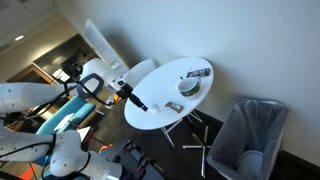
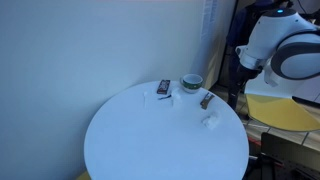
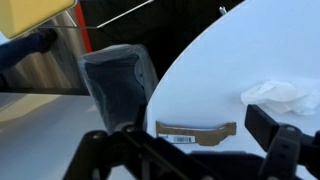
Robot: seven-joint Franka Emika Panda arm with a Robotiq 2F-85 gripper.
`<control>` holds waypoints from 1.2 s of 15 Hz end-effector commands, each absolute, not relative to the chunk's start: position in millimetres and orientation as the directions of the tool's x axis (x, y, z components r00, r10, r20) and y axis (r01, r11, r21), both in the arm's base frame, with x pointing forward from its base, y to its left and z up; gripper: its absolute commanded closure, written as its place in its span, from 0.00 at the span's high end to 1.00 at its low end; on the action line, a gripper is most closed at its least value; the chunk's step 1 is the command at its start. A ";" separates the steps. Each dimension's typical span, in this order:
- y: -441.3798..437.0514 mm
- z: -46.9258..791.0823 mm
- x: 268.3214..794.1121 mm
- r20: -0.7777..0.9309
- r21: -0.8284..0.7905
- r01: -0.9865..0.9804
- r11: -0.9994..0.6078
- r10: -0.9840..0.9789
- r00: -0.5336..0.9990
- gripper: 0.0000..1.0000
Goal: Put the paper in the bin
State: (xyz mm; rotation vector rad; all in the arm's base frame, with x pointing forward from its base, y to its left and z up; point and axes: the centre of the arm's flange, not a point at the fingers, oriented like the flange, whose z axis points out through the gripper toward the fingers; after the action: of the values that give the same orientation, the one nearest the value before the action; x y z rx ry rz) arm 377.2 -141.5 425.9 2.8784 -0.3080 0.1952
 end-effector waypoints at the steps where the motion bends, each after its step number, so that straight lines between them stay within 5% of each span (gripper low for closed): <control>1: -141.5 425.8 377.2 0.157 0.222 -0.224 -0.949 -0.192 0.969 1.00; 6: -141.5 425.8 377.2 0.157 0.222 -0.224 -0.949 -0.192 0.969 1.00; 13: -79.3 410.2 416.4 0.148 0.010 -0.072 -0.997 -0.070 0.986 1.00; 18: -42.1 368.3 443.8 0.164 0.119 -0.044 -0.992 -0.024 0.986 1.00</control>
State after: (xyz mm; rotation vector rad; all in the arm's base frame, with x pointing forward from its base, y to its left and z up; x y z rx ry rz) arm 418.9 -50.4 389.5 3.0656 -0.0578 0.2162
